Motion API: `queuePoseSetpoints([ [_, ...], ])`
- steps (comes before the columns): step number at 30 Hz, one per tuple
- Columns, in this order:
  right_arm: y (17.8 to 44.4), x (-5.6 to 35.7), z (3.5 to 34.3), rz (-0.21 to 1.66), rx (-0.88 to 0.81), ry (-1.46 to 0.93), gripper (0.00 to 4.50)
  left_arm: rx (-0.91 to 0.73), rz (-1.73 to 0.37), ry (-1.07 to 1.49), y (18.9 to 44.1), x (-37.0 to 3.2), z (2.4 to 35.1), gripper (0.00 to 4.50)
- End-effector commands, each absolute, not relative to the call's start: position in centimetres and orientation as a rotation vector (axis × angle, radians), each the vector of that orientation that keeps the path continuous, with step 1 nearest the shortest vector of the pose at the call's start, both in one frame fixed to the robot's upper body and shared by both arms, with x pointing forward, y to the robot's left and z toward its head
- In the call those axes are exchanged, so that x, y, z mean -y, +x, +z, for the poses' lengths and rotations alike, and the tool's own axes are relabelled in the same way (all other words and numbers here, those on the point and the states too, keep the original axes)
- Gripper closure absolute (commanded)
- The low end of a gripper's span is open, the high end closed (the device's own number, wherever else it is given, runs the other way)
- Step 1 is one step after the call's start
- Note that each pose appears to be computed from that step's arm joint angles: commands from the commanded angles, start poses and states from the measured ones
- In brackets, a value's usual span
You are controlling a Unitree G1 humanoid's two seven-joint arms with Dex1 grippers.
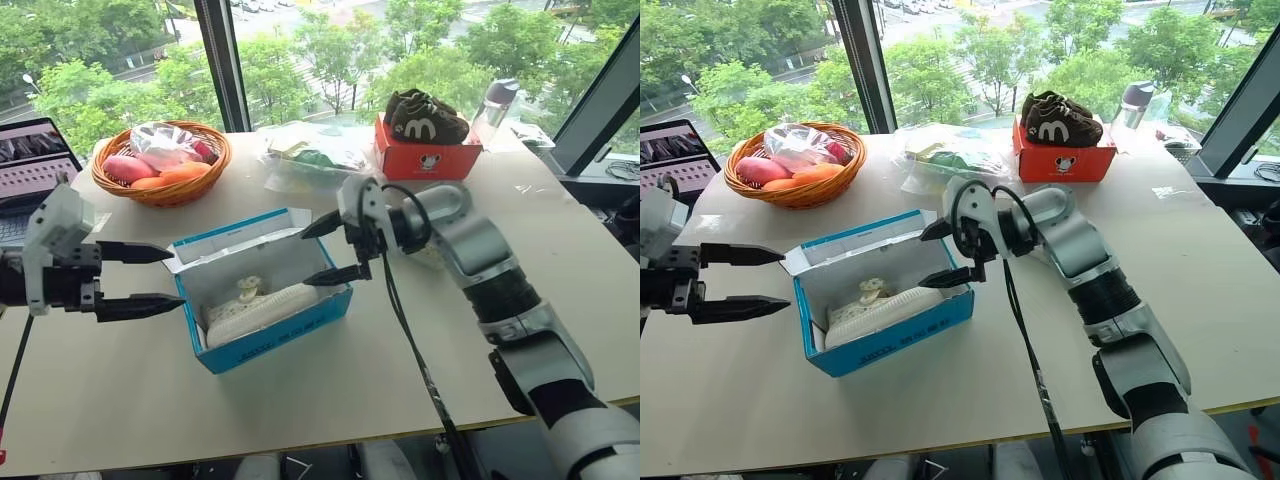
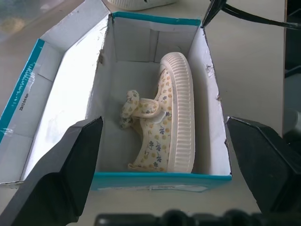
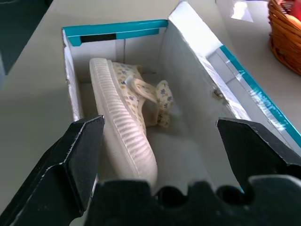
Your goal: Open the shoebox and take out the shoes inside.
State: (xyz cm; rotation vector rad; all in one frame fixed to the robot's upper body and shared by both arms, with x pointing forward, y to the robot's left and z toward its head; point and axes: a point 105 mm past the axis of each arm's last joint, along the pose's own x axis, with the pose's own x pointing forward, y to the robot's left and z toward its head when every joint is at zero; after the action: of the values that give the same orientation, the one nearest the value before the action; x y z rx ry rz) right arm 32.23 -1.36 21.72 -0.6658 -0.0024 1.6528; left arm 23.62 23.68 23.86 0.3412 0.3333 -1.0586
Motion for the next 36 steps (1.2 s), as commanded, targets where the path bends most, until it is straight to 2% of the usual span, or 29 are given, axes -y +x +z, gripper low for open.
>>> queuePoseSetpoints([
  [1,31.5,0.4,22.4,1.723,0.054,-0.734,0.01,-0.282,-1.042,0.365,23.0,-23.4,25.0,0.0],
  [8,31.9,-0.5,21.1,1.788,0.023,-0.797,0.01,-0.282,-0.994,0.343,22.0,-23.6,24.4,0.0],
  [15,33.9,-1.2,23.7,1.751,0.052,-0.764,0.01,-0.282,-0.95,0.328,21.2,-23.8,24.1,0.0],
  [22,34.5,-1.8,20.8,1.777,0.035,-0.896,0.01,-0.276,-0.934,0.331,20.9,-23.8,24.1,0.0],
  [34,35.0,-2.5,18.1,1.814,-0.024,-0.957,0.01,-0.274,-0.899,0.358,20.5,-24.5,25.3,0.0],
  [36,35.1,-2.6,18.0,1.811,-0.03,-0.948,0.52,-0.273,-0.899,0.359,20.5,-24.5,25.3,0.0],
])
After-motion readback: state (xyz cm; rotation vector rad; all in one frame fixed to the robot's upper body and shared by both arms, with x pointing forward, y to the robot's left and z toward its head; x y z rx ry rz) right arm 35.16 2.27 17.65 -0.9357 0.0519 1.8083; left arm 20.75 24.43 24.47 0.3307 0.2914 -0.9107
